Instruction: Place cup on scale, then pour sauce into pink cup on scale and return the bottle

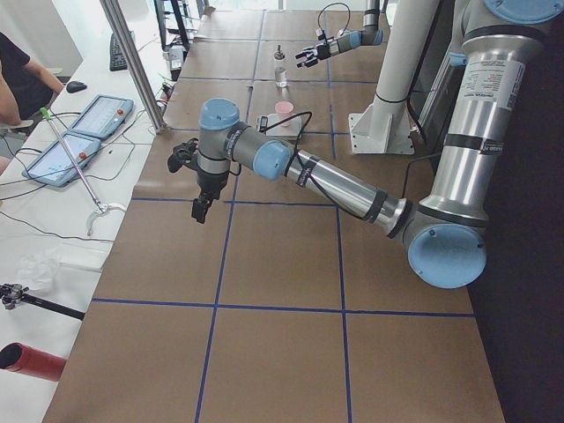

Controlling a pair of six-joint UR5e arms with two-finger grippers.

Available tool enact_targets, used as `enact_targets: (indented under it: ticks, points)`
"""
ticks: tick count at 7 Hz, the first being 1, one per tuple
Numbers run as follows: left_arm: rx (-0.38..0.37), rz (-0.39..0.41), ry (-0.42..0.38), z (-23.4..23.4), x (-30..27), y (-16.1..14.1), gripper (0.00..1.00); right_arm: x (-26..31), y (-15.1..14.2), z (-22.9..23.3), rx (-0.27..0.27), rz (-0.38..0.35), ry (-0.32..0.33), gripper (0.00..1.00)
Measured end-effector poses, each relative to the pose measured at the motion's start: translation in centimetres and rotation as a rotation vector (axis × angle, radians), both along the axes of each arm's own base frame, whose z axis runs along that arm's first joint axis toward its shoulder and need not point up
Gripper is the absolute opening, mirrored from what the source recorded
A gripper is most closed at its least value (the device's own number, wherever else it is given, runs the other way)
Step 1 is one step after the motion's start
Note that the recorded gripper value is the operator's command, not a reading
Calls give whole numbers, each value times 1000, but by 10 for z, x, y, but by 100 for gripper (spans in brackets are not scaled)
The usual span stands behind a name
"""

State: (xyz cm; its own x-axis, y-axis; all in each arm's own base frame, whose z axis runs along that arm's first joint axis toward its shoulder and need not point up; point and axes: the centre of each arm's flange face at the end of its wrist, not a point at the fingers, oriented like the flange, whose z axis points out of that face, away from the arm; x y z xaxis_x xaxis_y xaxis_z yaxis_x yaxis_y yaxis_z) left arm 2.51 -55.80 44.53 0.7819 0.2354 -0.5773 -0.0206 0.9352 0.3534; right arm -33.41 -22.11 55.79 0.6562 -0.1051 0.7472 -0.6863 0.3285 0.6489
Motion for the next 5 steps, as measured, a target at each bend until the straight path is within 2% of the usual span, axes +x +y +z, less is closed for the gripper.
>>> enact_targets:
  ticks: [3, 5]
  points:
    - [-21, 0, -4, 15, -4, 3, 100, 79, 0, 68, 53, -87, -18, 100]
    - [-17, 29, -22, 33, -13, -1, 100, 116, -23, 92, 34, -132, -9, 100]
